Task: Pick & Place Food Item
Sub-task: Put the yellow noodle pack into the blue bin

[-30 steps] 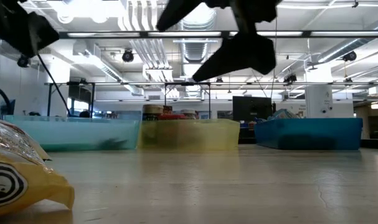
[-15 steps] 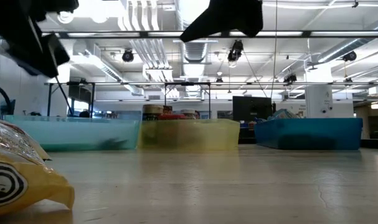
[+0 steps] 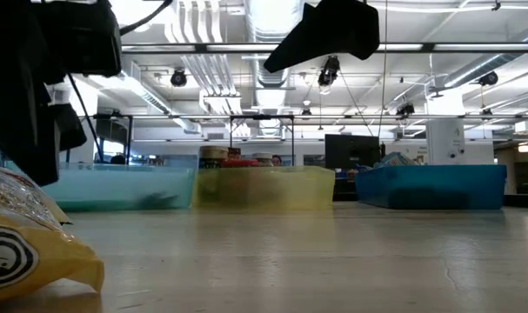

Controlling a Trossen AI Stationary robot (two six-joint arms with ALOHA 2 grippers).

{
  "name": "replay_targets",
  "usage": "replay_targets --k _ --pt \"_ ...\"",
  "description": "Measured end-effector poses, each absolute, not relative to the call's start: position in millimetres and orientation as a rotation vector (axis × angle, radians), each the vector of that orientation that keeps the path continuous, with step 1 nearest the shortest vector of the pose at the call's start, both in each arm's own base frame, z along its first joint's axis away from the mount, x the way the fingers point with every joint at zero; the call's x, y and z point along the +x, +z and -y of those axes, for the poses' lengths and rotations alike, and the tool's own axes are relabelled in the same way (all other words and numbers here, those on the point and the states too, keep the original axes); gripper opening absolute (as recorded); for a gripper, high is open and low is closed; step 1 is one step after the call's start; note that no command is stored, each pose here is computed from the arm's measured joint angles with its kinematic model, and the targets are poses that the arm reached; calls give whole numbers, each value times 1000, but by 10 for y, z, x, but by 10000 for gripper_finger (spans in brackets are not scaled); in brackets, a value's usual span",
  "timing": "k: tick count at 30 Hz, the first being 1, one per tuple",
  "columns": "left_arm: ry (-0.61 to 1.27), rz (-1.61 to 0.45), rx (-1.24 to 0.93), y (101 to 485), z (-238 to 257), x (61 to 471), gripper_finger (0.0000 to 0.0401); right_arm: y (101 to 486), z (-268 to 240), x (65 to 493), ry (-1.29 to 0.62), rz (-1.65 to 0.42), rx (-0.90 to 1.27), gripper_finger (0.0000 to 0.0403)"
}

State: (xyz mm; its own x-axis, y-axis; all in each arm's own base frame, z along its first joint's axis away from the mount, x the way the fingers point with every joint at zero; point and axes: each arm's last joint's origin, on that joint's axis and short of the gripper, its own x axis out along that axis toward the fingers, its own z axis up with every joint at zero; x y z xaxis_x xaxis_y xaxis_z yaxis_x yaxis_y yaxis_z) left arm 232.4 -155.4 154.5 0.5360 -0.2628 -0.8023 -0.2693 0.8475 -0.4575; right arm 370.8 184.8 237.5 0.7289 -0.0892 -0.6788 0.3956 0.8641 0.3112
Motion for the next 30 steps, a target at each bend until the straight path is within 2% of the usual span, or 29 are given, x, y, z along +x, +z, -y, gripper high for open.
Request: replay_targets --k 14,22,26,30 --pt "-41 -1070 -629 1243 1624 2475 187 2379 -1854 3706 -274 -709 457 364" --pt "-144 -1094 -614 1193 1651 2513 184 2380 -1854 3707 -274 -708 457 364" --pt "-179 -1080 -559 1197 1653 2517 145 2379 -1854 3706 -274 -709 457 364" --pt "-190 -1075 -513 1192 1647 2512 52 2379 -1854 3706 -274 -709 457 364"
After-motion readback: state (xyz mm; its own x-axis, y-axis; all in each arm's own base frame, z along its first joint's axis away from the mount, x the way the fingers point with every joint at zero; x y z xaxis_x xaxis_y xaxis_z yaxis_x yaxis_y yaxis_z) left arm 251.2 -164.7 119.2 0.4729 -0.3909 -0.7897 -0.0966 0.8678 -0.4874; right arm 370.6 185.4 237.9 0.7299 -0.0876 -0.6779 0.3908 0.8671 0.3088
